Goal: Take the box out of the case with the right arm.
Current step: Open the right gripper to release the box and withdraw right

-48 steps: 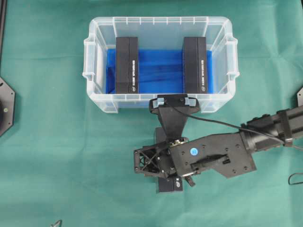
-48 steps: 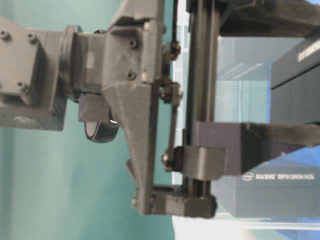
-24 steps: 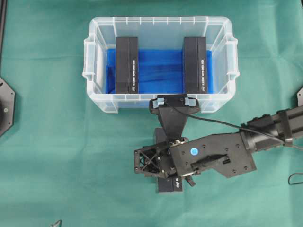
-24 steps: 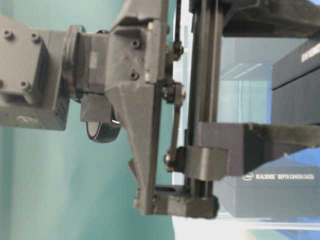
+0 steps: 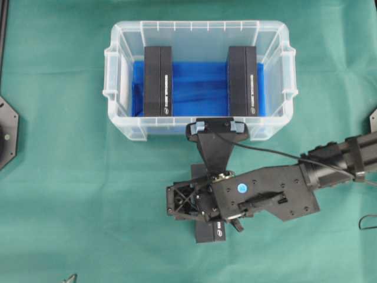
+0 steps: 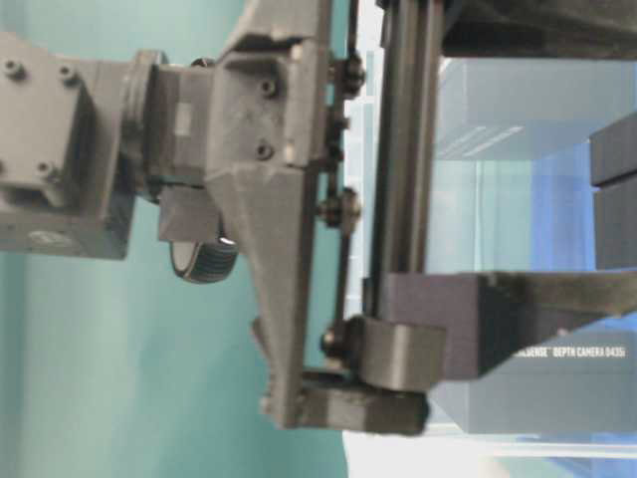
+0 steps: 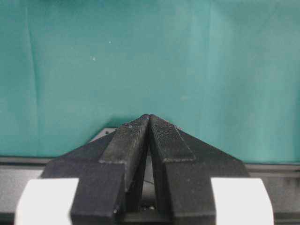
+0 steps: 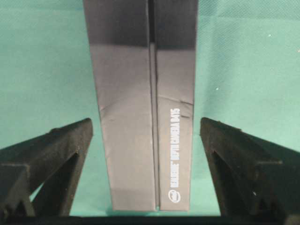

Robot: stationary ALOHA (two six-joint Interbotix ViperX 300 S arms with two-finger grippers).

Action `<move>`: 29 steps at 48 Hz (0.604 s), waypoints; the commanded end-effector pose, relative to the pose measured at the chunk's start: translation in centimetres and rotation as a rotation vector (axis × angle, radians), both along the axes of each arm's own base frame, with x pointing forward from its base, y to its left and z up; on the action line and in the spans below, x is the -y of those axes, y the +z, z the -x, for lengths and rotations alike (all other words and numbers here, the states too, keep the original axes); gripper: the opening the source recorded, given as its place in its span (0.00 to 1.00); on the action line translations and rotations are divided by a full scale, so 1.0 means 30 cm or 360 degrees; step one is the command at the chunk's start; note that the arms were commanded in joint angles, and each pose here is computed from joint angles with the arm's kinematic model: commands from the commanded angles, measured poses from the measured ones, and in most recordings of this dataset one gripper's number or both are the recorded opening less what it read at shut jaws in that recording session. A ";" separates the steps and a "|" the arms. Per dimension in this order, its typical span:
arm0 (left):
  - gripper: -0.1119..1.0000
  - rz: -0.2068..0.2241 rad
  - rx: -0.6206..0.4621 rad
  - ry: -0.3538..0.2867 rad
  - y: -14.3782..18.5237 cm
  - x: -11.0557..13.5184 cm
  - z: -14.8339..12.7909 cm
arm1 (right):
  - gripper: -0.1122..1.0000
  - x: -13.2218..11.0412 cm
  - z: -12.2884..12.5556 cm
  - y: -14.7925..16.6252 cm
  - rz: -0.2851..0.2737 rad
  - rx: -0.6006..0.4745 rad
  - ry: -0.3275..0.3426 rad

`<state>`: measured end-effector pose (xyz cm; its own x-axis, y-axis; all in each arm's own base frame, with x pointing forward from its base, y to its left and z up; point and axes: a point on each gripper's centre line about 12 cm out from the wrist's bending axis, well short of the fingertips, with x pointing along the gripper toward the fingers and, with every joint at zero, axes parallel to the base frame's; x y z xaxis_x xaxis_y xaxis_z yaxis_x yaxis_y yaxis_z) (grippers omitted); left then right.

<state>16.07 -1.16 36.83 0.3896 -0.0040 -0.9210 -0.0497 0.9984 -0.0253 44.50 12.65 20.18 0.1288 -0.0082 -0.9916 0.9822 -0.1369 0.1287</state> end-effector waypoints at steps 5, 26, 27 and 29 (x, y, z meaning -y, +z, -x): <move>0.10 -0.0001 0.0032 0.0001 0.021 0.000 -0.004 | 0.90 0.010 0.000 0.086 -0.0025 0.0094 -0.0009; 0.10 -0.0003 0.0032 0.0002 0.021 -0.001 -0.004 | 0.89 0.070 0.074 0.359 0.0113 0.0062 -0.0012; 0.10 -0.0003 0.0032 0.0002 0.021 -0.001 -0.004 | 0.89 0.072 0.077 0.363 0.0121 0.0051 -0.0009; 0.10 -0.0001 0.0032 0.0001 0.021 0.000 -0.004 | 0.89 0.074 0.076 0.362 0.0124 0.0046 -0.0005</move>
